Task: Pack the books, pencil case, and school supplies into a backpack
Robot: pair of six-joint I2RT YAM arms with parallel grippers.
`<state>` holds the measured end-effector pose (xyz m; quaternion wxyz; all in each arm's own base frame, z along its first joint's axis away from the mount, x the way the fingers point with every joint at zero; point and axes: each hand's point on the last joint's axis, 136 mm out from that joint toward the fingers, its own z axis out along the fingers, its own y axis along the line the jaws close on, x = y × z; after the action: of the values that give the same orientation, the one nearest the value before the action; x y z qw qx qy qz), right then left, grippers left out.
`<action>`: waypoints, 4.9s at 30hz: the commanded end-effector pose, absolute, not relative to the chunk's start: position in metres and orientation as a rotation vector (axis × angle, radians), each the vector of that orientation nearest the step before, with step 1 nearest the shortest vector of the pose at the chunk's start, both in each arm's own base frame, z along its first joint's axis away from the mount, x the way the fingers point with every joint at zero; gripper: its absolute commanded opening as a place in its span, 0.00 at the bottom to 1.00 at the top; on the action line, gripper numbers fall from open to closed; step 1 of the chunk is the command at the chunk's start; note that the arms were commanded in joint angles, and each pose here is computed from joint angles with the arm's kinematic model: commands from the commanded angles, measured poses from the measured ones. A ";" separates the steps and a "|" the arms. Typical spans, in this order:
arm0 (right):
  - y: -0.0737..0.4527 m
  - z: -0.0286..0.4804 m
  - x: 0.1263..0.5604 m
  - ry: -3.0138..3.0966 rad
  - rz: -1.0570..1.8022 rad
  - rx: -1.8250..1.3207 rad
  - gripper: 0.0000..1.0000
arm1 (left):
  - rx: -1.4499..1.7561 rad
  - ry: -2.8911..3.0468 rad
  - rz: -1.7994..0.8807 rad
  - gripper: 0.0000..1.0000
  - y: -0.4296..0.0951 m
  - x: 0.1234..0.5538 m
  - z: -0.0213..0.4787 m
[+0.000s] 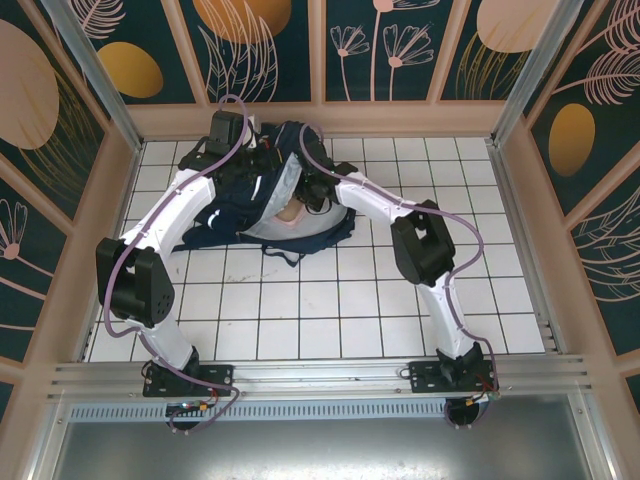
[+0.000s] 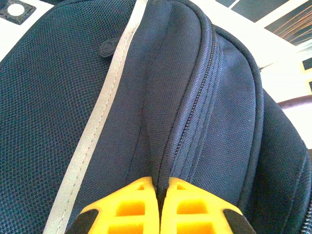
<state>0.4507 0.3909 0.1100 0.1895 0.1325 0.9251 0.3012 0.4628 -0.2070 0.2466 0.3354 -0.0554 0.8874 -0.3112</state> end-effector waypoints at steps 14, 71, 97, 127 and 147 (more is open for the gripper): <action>0.327 0.168 0.421 2.459 0.740 0.415 0.81 | -0.102 2.219 -0.903 0.00 -0.218 0.470 0.277; 0.391 0.085 0.443 2.617 0.903 0.415 0.62 | -0.123 2.208 -0.875 0.00 -0.210 0.472 0.280; 0.272 0.164 0.384 2.438 0.622 0.581 0.83 | -0.113 2.212 -0.824 0.61 -0.194 0.454 0.283; 0.415 0.178 0.310 2.396 0.683 -0.159 0.75 | -0.791 2.389 -0.740 0.58 -0.045 0.401 0.078; 0.449 0.153 0.289 2.417 0.661 -0.361 0.64 | -0.952 2.307 -0.972 0.00 -0.068 0.392 0.063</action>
<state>0.2950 0.4440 0.1642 0.3127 -0.1169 0.9068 0.2576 0.3963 -0.0504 0.0481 0.2329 -0.3530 0.8512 -0.3107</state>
